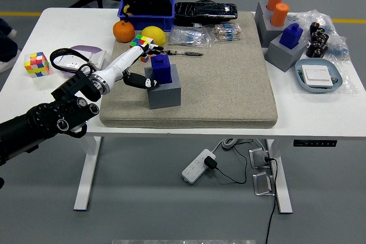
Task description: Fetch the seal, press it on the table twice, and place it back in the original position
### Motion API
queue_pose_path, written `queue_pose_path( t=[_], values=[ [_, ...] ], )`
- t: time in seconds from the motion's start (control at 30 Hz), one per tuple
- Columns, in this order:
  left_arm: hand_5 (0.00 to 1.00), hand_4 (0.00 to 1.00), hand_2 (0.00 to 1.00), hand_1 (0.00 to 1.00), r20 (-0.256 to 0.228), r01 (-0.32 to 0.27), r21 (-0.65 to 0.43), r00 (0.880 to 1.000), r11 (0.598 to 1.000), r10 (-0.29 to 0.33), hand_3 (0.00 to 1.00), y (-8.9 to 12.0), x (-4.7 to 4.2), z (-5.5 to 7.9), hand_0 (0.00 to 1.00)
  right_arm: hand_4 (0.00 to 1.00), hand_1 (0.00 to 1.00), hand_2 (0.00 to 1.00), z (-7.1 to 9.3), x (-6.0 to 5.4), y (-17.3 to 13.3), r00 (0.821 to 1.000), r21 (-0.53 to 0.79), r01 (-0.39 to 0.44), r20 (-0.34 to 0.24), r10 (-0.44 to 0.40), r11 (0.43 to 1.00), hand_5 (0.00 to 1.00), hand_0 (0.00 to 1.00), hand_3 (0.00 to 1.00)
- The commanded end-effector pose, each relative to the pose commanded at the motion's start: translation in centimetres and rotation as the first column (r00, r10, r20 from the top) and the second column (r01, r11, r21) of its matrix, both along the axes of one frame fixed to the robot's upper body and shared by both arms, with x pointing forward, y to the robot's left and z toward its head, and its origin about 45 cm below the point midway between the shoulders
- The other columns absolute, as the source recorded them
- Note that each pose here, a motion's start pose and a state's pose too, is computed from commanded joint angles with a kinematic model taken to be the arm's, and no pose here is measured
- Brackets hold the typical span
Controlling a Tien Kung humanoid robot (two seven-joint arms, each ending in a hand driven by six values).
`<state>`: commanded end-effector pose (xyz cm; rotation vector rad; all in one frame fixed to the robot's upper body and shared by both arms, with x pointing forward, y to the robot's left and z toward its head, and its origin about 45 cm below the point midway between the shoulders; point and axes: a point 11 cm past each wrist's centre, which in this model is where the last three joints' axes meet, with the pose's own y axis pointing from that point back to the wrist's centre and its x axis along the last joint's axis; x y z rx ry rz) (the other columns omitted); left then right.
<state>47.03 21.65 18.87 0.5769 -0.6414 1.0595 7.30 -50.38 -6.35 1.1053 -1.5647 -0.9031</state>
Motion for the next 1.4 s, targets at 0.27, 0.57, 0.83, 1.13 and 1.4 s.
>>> queue_pose_path(
  t=[0.27, 0.57, 0.83, 1.13, 1.4],
  values=[
    [0.340, 0.998, 0.998, 0.998, -0.063, -0.022, -0.104, 0.998, 0.994, 0.015, 0.998, 1.3, 0.50, 0.9, 0.993, 0.748, 0.730, 0.696, -0.1, -0.3, 0.0, 1.000, 0.001, 0.004, -0.004, -0.004, 1.000, 0.516, 0.834, 0.717],
    [0.597, 0.998, 0.998, 0.998, -0.049, -0.083, -0.222, 0.996, 0.971, 0.073, 0.998, 5.3, 1.13, 3.1, 0.998, 0.748, 0.731, 0.696, -0.1, -0.3, 0.1, 1.000, 0.002, 0.010, 0.000, -0.010, 1.000, 0.516, 0.834, 0.716],
    [0.434, 0.998, 0.997, 0.995, 0.018, -0.251, -0.108, 0.967, 0.962, 0.255, 0.998, 12.1, 1.46, 3.7, 0.948, 0.748, 0.731, 0.696, -0.1, -0.6, 0.0, 1.000, 0.002, 0.017, -0.001, -0.017, 1.000, 0.516, 0.834, 0.716],
    [0.269, 0.906, 0.934, 0.941, 0.005, -0.417, 0.026, 0.909, 0.908, 0.417, 0.941, 18.9, 0.80, 3.0, 0.917, 0.748, 0.731, 0.697, -0.1, -0.5, 0.1, 1.000, 0.003, 0.022, 0.005, -0.022, 1.000, 0.516, 0.834, 0.716],
    [0.287, 0.886, 0.935, 0.937, 0.014, -0.468, 0.033, 0.884, 0.883, 0.467, 0.942, 21.1, 0.48, 3.5, 0.911, 0.748, 0.731, 0.696, -0.1, -0.4, 0.0, 1.000, 0.003, 0.028, 0.007, -0.028, 1.000, 0.516, 0.834, 0.717]
  ],
)
